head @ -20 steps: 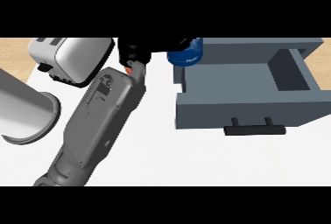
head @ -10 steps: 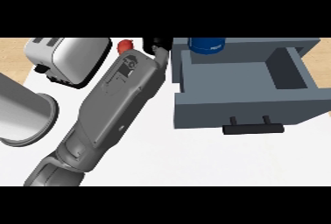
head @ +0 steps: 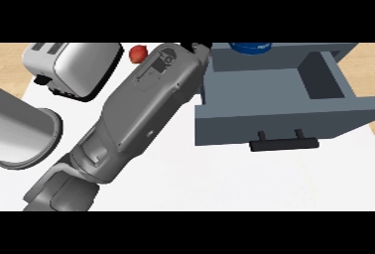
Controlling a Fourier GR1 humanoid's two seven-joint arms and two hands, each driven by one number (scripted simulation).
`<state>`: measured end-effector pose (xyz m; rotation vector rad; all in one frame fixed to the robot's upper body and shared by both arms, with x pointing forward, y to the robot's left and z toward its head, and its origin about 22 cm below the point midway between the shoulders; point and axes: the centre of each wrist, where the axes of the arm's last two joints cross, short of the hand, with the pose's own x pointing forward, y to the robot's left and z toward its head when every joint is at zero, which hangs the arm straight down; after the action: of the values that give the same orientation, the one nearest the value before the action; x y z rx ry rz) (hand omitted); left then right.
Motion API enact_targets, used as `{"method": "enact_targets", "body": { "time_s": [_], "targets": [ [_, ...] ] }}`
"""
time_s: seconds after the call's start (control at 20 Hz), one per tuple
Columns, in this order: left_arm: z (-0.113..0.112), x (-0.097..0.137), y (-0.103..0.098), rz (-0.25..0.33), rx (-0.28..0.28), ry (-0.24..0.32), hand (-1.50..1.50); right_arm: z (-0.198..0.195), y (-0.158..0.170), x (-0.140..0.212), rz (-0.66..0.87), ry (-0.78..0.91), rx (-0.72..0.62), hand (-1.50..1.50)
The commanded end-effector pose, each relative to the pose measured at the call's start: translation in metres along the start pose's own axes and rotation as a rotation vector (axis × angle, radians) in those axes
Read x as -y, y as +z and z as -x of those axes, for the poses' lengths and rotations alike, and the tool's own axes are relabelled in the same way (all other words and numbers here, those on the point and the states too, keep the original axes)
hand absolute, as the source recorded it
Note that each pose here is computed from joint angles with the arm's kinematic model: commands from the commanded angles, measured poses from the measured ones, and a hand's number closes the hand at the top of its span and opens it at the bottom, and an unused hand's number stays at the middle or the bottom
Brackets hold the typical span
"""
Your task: Pick up the can, place it into the drawer and close the drawer
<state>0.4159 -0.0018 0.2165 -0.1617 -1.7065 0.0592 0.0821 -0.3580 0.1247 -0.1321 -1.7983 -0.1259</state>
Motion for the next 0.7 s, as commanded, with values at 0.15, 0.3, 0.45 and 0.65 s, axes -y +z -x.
{"method": "enact_targets", "body": {
  "time_s": [0.15, 0.3, 0.45, 0.65],
  "targets": [
    [0.021, -0.003, -0.005, -0.013, -0.020, -0.032, 1.50, -0.007, 0.008, -0.004, -0.019, 0.006, -0.001, -1.50],
    [0.023, 0.004, -0.002, -0.030, -0.014, -0.056, 1.50, 0.003, 0.002, -0.010, -0.016, -0.020, 0.008, -1.50],
    [0.028, 0.008, 0.001, -0.039, -0.056, -0.042, 1.50, -0.003, -0.007, -0.006, -0.038, -0.003, 0.013, -1.50],
    [0.022, 0.011, -0.005, -0.052, -0.060, -0.084, 1.50, -0.002, -0.004, -0.002, -0.028, -0.006, 0.011, -1.50]
  ]
}}
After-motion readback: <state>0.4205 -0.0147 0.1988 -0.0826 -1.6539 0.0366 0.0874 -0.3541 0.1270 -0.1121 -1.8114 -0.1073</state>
